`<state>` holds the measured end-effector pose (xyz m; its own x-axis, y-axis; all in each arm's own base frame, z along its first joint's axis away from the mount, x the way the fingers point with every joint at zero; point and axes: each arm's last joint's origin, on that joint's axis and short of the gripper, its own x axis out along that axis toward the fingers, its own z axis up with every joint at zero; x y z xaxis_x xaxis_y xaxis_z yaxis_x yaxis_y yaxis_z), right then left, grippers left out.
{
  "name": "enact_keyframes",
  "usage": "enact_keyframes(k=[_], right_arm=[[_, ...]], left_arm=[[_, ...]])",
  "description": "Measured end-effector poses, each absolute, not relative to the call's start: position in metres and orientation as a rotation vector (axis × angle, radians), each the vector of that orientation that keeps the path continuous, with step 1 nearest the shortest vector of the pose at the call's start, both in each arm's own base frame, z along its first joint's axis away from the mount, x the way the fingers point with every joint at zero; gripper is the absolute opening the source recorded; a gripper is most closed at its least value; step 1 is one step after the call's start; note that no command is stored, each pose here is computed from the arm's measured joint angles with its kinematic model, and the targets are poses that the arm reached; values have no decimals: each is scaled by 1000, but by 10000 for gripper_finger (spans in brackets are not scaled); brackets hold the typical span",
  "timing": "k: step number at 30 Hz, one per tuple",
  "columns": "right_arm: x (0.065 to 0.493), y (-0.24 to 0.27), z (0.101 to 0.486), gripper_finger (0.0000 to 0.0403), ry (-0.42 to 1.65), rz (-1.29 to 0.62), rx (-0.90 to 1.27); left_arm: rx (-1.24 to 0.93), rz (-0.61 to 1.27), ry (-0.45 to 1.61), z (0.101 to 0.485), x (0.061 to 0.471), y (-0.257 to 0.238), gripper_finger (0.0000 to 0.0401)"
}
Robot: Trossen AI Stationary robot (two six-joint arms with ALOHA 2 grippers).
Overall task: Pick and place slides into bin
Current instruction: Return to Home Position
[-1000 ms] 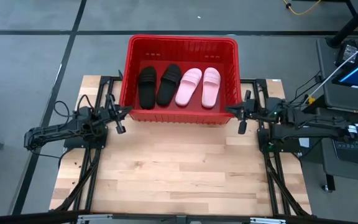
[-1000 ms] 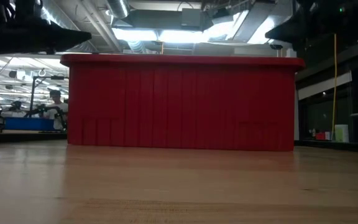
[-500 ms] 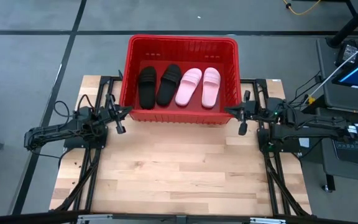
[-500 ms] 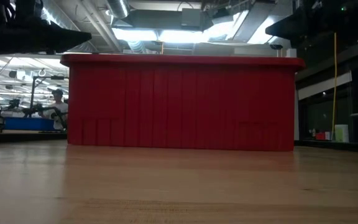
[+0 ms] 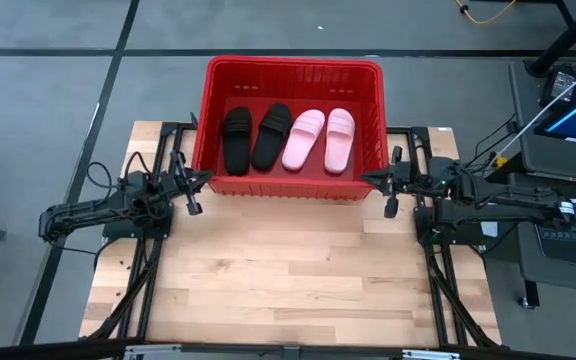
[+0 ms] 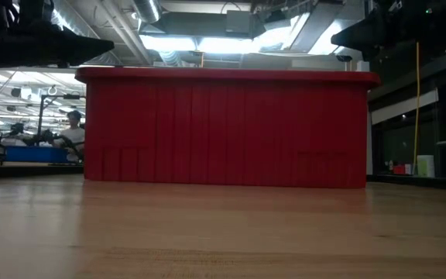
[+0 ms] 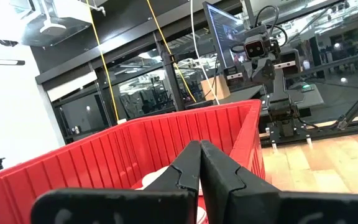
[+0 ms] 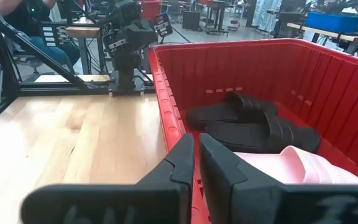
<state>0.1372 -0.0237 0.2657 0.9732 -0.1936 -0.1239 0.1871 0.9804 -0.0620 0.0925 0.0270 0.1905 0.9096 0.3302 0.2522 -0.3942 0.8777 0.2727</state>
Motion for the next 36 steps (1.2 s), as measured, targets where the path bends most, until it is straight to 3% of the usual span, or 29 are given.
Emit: enact_keyframes(k=[19, 30, 36], right_arm=[[135, -20, 269, 28, 46, -181, -30], [106, -8, 190, 28, -227, -104, 10], [100, -7, 186, 28, -195, -87, 47]], left_arm=[[326, 381, -201, 190, 92, 27, 6], [326, 381, -201, 190, 93, 27, 8], [325, 381, -200, 190, 93, 27, 4]])
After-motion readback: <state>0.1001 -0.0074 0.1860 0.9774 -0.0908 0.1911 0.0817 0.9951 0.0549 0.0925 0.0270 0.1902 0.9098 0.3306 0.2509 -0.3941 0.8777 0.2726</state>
